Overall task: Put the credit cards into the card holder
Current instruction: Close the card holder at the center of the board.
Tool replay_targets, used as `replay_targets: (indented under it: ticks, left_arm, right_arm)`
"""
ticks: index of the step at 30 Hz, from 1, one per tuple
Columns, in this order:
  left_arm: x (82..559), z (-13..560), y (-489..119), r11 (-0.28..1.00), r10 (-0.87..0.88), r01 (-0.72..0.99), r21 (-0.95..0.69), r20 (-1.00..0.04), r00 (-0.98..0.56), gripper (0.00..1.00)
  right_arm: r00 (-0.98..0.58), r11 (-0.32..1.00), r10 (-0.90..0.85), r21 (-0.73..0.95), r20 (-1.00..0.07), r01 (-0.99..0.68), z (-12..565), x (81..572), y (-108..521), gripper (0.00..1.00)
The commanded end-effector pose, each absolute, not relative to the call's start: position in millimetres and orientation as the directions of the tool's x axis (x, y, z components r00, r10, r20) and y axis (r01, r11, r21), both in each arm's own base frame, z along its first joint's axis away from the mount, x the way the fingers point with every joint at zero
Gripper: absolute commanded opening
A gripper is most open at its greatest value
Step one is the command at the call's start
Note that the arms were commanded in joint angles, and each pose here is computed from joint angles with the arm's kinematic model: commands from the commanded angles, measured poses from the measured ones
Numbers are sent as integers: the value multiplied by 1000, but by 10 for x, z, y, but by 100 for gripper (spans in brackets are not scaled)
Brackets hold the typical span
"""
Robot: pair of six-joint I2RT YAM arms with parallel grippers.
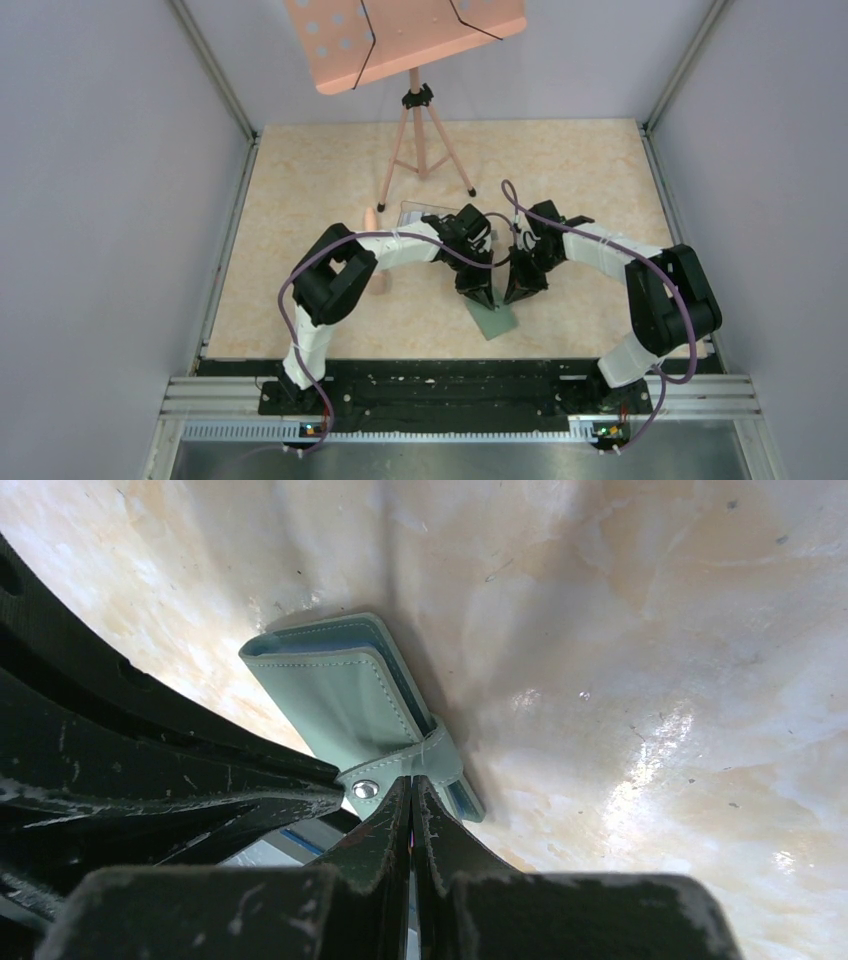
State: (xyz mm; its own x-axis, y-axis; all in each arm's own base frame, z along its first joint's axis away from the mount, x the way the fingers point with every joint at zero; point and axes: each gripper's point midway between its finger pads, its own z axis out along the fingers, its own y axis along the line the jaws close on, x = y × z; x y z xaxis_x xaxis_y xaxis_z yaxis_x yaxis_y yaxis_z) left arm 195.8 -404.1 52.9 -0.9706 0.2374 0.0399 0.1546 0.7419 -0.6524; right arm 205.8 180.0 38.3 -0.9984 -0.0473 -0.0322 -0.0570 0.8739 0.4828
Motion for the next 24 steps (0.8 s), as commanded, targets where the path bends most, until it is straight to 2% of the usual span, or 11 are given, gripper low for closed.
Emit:
replay_targets:
  ticks: [1, 11, 24]
  left_arm:
    - [1837, 676, -4007, 731, 247, 158, -663, 42, -968, 0]
    - [1785, 513, -3949, 763, 244, 156, -628, 56, -968, 0]
    - [1788, 176, -3829, 821, 213, 132, -556, 83, -974, 0]
  right_arm:
    - [-992, 848, -59, 518, -116, -111, 619, 2204, 1901, 0]
    - [-993, 819, -88, 561, -85, -121, 575, 2111, 1961, 0]
    - [-993, 818, -112, 571, 25, -78, 215, 1882, 1950, 0]
